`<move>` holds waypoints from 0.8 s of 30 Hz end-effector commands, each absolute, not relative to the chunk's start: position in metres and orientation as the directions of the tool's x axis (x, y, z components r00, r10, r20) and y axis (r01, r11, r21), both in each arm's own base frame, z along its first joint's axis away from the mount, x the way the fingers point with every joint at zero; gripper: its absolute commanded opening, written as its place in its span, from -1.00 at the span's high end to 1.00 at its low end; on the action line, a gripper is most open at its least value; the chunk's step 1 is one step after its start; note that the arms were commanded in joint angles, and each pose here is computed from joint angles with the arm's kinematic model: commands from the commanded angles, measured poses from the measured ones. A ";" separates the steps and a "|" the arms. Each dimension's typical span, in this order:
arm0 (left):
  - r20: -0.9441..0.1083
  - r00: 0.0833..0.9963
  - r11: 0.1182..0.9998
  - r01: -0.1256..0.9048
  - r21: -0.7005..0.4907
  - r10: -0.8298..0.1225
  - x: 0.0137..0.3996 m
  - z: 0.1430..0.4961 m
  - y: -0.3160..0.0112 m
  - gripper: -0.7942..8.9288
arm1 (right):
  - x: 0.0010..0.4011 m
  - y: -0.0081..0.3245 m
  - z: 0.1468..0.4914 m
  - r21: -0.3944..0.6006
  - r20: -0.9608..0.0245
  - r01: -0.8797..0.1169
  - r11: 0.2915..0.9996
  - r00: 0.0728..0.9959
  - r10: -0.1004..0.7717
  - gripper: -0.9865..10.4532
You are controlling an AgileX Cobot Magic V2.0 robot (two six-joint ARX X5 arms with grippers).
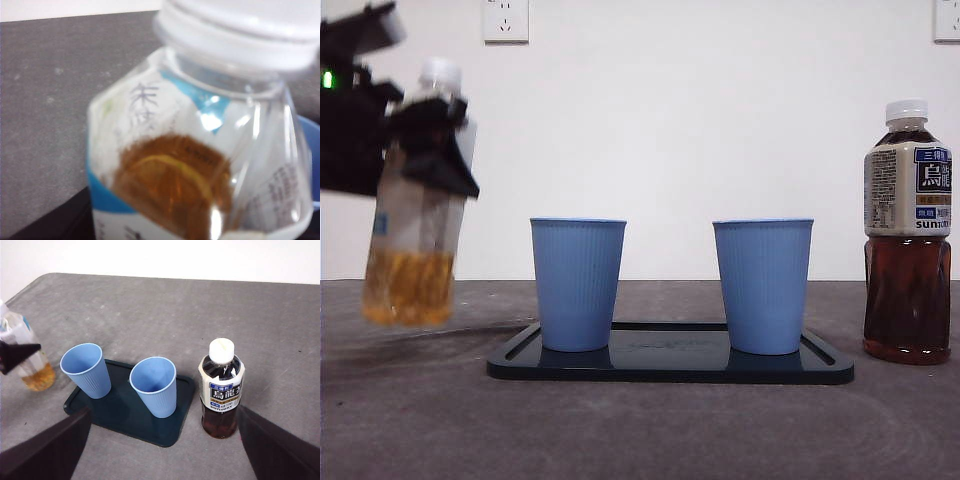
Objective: Pour the drink into the cup
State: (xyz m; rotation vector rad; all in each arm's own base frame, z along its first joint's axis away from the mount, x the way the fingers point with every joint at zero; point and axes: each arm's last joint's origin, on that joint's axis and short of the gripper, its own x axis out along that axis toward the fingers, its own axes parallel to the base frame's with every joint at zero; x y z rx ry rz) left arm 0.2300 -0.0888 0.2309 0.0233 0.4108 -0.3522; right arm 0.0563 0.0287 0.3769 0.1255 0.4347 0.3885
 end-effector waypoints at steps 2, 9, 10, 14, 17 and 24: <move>-0.465 0.815 0.922 0.387 -0.009 -0.347 0.230 0.270 -0.097 0.46 | 0.056 0.029 0.381 0.213 -0.371 -0.345 0.914 0.837 0.402 0.02; -0.602 0.734 0.868 0.479 0.133 -0.314 0.223 0.317 -0.107 0.46 | 0.056 0.029 0.381 0.213 -0.371 -0.345 0.914 0.837 0.402 0.02; -0.609 0.738 0.869 0.470 0.153 -0.291 0.223 0.322 -0.107 0.46 | 0.056 0.029 0.381 0.213 -0.371 -0.345 0.914 0.837 0.402 0.02; -0.651 0.731 0.872 0.440 0.217 -0.207 0.223 0.339 -0.112 0.46 | 0.056 0.029 0.381 0.217 -0.371 -0.343 0.914 0.837 0.402 0.02; -0.689 0.703 0.859 0.450 0.243 -0.173 0.227 0.346 -0.117 0.46 | 0.056 0.029 0.381 0.223 -0.371 -0.341 0.913 0.837 0.402 0.02; -0.766 0.643 0.798 0.472 0.375 -0.021 0.247 0.343 -0.143 0.46 | 0.056 0.029 0.381 0.224 -0.372 -0.340 0.914 0.837 0.402 0.02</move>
